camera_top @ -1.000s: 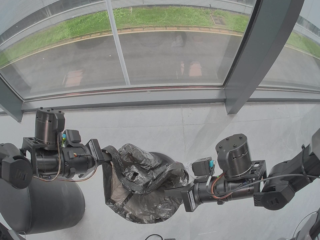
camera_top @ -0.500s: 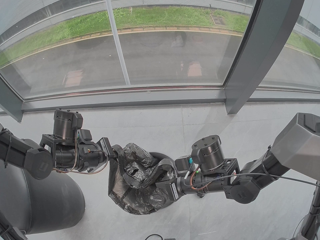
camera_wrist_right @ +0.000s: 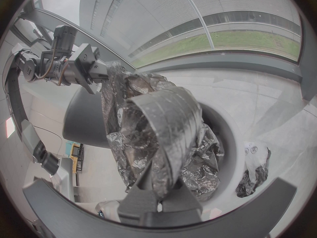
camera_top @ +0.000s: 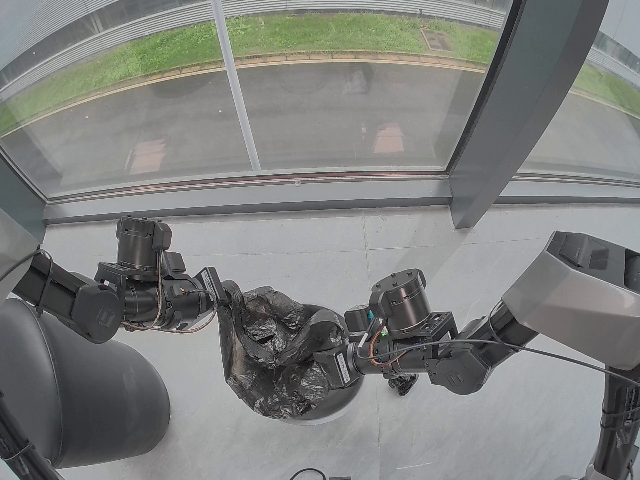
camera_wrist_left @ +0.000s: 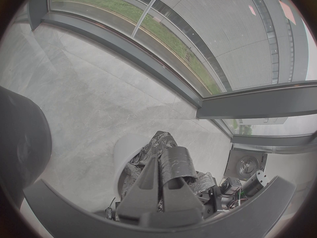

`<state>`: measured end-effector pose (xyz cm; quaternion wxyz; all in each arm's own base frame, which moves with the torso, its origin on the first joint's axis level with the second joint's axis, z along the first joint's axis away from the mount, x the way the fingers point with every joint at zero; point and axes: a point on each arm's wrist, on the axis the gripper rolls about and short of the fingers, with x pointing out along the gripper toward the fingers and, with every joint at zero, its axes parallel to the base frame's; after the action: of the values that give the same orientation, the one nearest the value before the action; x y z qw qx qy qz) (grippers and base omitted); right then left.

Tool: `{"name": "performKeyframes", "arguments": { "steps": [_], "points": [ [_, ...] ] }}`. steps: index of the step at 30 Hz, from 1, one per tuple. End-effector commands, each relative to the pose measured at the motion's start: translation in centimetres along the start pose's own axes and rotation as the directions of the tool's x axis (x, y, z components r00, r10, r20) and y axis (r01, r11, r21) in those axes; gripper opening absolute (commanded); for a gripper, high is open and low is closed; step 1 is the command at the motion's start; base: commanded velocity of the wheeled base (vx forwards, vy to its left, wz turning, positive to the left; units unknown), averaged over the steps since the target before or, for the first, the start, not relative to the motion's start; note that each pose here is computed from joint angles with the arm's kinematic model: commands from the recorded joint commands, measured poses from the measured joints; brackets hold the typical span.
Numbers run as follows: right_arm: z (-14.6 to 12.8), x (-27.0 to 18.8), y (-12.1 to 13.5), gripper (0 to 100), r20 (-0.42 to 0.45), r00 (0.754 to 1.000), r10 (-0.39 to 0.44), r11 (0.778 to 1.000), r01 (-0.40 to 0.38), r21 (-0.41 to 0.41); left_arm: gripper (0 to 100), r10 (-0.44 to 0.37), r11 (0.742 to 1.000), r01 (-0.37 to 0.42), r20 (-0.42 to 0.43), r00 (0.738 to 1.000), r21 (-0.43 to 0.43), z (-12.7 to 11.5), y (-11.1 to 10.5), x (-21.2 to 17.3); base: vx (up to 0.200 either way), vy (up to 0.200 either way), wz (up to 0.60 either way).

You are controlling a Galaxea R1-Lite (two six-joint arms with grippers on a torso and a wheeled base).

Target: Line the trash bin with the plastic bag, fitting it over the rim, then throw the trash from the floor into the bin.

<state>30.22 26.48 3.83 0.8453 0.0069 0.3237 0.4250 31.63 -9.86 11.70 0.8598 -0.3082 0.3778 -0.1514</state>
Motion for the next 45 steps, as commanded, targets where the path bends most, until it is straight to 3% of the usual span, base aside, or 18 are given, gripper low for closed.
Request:
{"name": "performKeyframes", "arguments": {
  "steps": [1,16,37,45],
  "points": [
    [-1.8,-0.1,-0.9,0,-0.039,0.998,-0.051,0.999,0.051,0.008,0,0.026,1.000,-0.026,-0.041,0.999,-0.010,-1.0,1.1,1.4,0.000,0.000,0.00],
    [-7.0,-3.9,-0.3,0,-0.074,0.996,-0.055,0.998,0.055,0.004,0,0.036,0.999,-0.036,-0.166,0.985,0.003,-5.5,0.4,1.4,0.000,0.000,0.00],
    [-9.5,-3.5,-2.4,0,-0.132,0.979,-0.155,0.988,0.156,-0.007,0,0.051,0.998,-0.056,-0.195,0.980,-0.022,-6.3,0.7,1.8,0.000,0.000,0.00],
    [-8.9,-3.0,-2.8,0,-0.107,0.980,-0.167,0.986,0.166,-0.023,0,0.070,0.997,-0.078,-0.202,0.977,-0.030,-6.3,1.3,2.6,0.000,0.000,0.00]
  ]
}}
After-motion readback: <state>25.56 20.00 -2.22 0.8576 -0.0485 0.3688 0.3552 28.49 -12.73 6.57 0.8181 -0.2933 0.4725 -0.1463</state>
